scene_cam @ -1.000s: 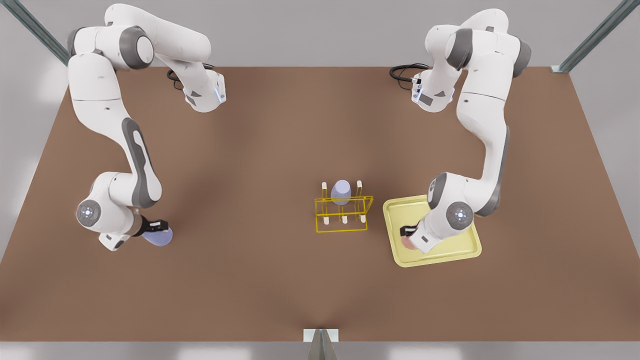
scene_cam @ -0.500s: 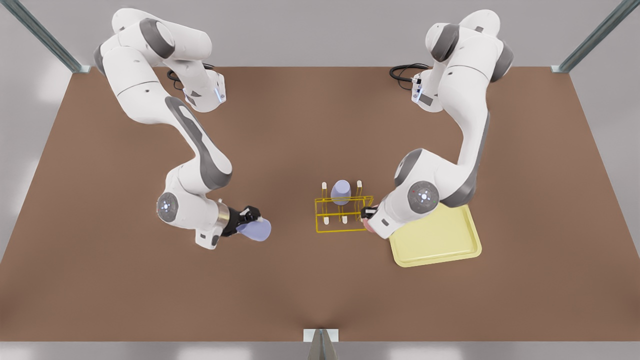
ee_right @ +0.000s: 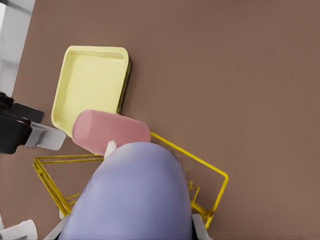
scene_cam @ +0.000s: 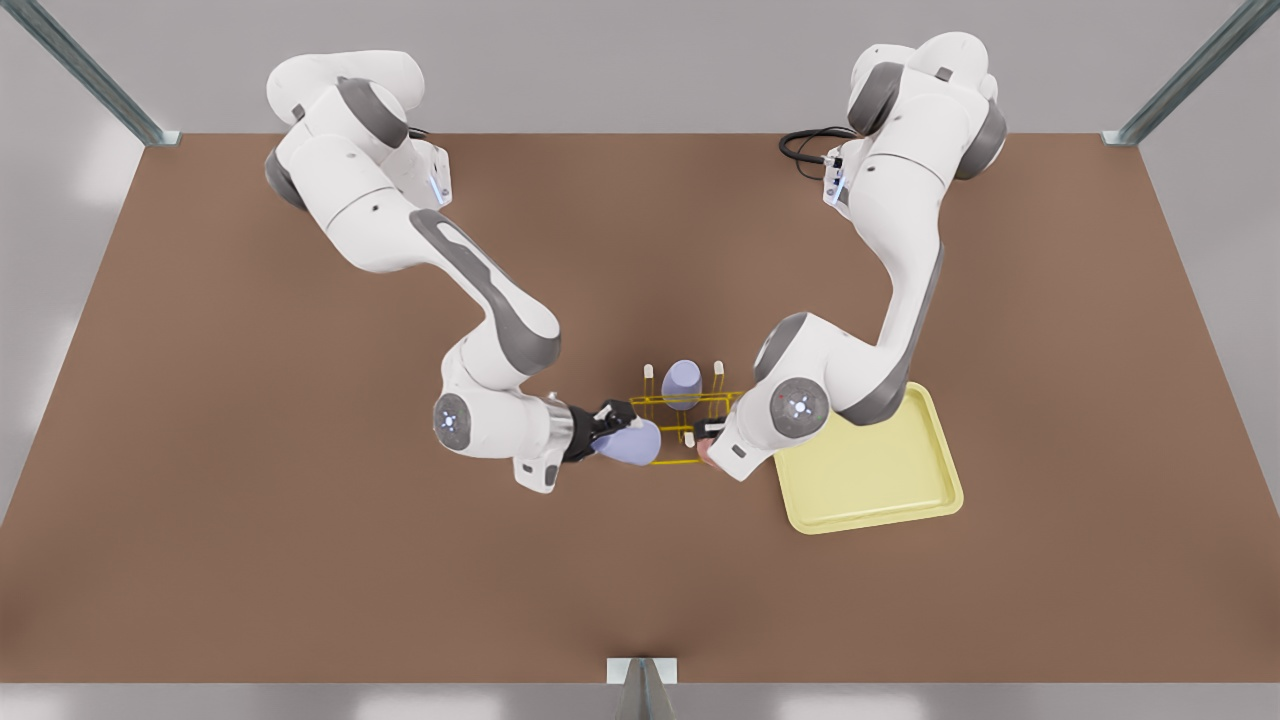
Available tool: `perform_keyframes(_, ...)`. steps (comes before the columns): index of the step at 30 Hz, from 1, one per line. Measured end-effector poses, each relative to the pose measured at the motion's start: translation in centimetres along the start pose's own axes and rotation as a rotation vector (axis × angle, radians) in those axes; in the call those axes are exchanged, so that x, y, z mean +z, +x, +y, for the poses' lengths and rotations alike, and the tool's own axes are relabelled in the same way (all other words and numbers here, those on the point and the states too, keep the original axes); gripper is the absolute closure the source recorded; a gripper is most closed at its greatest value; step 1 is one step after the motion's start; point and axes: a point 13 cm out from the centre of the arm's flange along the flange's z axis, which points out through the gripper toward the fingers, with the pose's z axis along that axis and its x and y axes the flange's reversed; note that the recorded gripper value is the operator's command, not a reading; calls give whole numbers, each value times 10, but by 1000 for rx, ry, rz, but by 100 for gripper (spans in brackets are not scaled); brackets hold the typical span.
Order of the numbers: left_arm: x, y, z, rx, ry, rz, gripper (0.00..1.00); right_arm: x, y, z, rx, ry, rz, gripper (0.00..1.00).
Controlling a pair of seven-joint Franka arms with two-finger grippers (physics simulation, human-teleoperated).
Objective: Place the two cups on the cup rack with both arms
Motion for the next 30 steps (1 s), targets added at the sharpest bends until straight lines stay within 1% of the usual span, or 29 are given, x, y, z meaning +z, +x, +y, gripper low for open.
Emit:
perform_keyframes(1, -6, -3, 6, -13, 0, -5, 0, 5, 2, 0, 7, -4, 6, 20)
perform_keyframes(2, -40, -18, 30, -54, 15, -34, 0, 10, 3, 1, 12, -7, 12, 20)
perform_keyframes(4, -170, -67, 130, -198, 88, -161, 0, 21, 6, 5, 18, -11, 23, 20)
perform_keyframes(5, -216, -73, 186, -263, 101, -196, 0, 25, 8, 7, 20, -13, 27, 20)
perform_keyframes(6, -243, -62, 225, -294, 81, -203, 0, 27, 8, 8, 22, -13, 29, 20)
perform_keyframes(7, -255, -25, 254, -300, 19, -179, 0, 29, 9, 8, 25, -13, 31, 20)
perform_keyframes(8, -258, 13, 268, -284, -32, -155, 0, 31, 10, 9, 26, -13, 33, 20)
perform_keyframes(9, -255, 34, 270, -257, -65, -134, 0, 34, 11, 10, 28, -13, 37, 9)
perform_keyframes(10, -251, 46, 271, -231, -89, -112, 0, 36, 12, 10, 31, -11, 39, 0)
perform_keyframes(15, -234, 71, 265, -116, -151, -24, 0, 35, 9, 10, 44, -9, 34, 0)
perform_keyframes(23, -232, 81, 270, -20, -159, 23, 0, 23, -4, 15, 50, -25, 6, 0)
perform_keyframes(25, -231, 82, 270, 0, -160, 28, 0, -7, -22, 16, 44, -27, -40, 0)
perform_keyframes(27, -232, 82, 269, 19, -160, 29, 0, -75, -44, 5, 34, 10, -107, 0)
perform_keyframes(28, -233, 83, 268, 28, -159, 30, 0, -126, -48, -22, 37, 73, -135, 0)
perform_keyframes(29, -233, 83, 267, 39, -160, 31, 0, -176, -43, -73, 63, 158, -142, 0)
perform_keyframes(30, -233, 84, 265, 49, -160, 32, 0, -217, -29, -131, 91, 269, -125, 0)
